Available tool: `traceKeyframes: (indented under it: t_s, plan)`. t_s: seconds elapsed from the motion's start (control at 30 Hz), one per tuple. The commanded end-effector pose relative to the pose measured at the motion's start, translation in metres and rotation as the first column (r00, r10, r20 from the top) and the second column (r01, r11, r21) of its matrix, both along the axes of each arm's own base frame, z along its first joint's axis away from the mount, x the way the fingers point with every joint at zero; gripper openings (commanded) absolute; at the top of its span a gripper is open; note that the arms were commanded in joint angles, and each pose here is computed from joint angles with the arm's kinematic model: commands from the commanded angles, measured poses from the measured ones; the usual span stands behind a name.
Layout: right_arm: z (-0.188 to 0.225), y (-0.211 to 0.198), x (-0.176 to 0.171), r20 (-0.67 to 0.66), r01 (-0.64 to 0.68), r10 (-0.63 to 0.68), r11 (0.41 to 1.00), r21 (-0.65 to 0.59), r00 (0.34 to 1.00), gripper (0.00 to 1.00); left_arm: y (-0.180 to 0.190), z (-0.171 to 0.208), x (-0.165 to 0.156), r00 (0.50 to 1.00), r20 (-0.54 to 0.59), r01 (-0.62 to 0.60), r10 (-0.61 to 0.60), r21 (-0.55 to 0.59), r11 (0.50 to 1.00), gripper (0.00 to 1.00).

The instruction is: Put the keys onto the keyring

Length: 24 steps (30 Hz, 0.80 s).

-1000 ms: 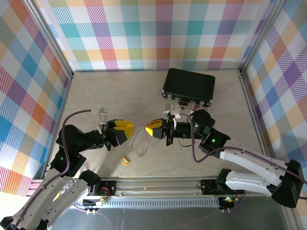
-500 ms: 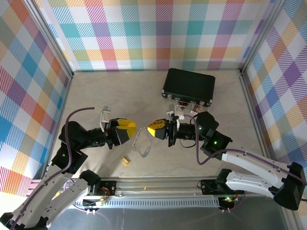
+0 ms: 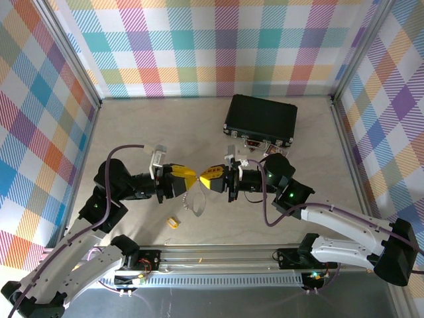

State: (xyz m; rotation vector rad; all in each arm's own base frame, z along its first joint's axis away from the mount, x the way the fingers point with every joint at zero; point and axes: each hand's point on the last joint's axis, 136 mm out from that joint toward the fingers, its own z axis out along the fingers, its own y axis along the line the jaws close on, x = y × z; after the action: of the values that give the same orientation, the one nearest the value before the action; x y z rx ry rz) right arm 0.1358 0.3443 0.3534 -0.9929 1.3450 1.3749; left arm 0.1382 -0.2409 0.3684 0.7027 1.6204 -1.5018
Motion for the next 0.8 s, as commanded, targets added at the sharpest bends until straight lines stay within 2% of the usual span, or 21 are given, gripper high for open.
traceKeyframes:
  t_s: [0.0,0.27,0.77]
  plan:
    - [0.035,-0.004,-0.011,0.106,-0.04,0.031,0.995,0.093,0.994,0.0,0.001,0.017,-0.01,0.997,0.067,0.03,-0.029,-0.011,0.999,0.32]
    - [0.037,0.001,-0.01,0.111,-0.053,0.044,0.995,0.083,0.993,0.0,0.002,0.013,-0.014,0.996,0.082,0.041,-0.042,0.011,0.999,0.35]
    - [0.035,0.007,-0.008,0.084,-0.065,0.058,0.995,0.081,0.995,0.0,0.005,0.016,-0.023,0.993,0.106,0.056,-0.058,0.025,0.998,0.16]
